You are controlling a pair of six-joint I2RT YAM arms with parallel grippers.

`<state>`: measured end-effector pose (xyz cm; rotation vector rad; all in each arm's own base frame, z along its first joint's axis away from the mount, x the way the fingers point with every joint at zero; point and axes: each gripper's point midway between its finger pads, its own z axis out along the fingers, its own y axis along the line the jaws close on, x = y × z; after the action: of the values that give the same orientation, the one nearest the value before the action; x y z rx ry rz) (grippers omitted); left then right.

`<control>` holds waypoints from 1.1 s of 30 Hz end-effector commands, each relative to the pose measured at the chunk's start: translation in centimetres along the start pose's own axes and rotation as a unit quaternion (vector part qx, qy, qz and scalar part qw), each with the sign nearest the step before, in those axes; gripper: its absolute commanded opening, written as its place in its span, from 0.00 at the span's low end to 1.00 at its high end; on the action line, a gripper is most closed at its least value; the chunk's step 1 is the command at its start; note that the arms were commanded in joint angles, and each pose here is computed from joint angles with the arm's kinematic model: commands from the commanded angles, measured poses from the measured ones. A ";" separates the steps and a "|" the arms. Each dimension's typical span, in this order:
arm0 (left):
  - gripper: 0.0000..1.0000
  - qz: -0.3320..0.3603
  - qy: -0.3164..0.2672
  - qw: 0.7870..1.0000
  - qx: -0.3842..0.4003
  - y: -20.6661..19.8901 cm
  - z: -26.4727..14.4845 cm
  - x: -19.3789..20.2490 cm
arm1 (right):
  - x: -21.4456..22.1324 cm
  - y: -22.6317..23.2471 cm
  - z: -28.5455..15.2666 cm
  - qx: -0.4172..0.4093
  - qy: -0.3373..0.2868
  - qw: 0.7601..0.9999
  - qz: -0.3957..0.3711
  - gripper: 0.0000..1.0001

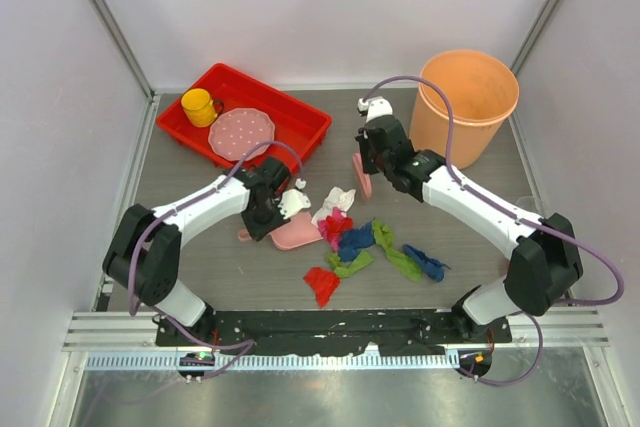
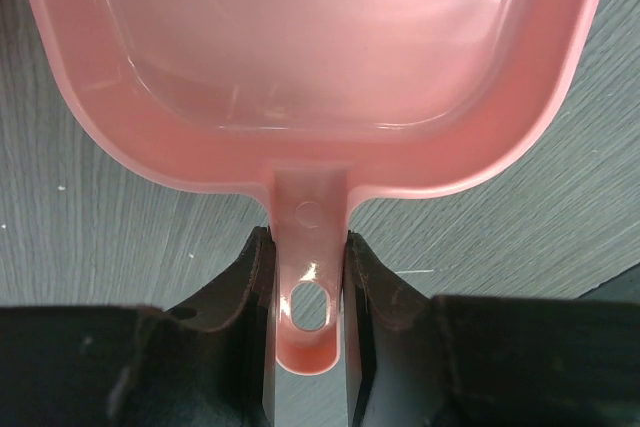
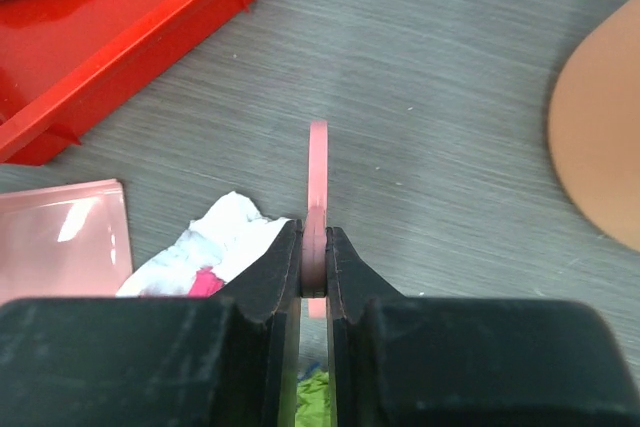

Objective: Sweep away the paper scraps from the table

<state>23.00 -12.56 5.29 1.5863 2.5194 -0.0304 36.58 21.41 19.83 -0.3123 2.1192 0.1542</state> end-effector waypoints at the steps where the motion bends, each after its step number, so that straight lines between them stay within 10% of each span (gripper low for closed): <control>1: 0.00 0.020 -0.020 1.000 -0.008 0.5 -0.1 -2.0 | -0.8 2.3 0.4 -0.027 -0.027 0.998 0.047 0.01; 20: 0.00 0.036 -0.071 0.997 -0.019 1.9 1.3 -6.7 | -3.2 10.1 -1.8 -0.204 -0.092 0.971 0.084 0.01; 33: 0.00 0.003 -0.137 0.991 -0.002 1.1 -0.6 -8.9 | -7.2 3.2 -7.0 -0.074 -0.153 0.984 0.052 0.01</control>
<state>26.88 -18.35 4.78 1.5567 2.3844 -0.1637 33.07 26.87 22.70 -0.3084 1.9852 0.5003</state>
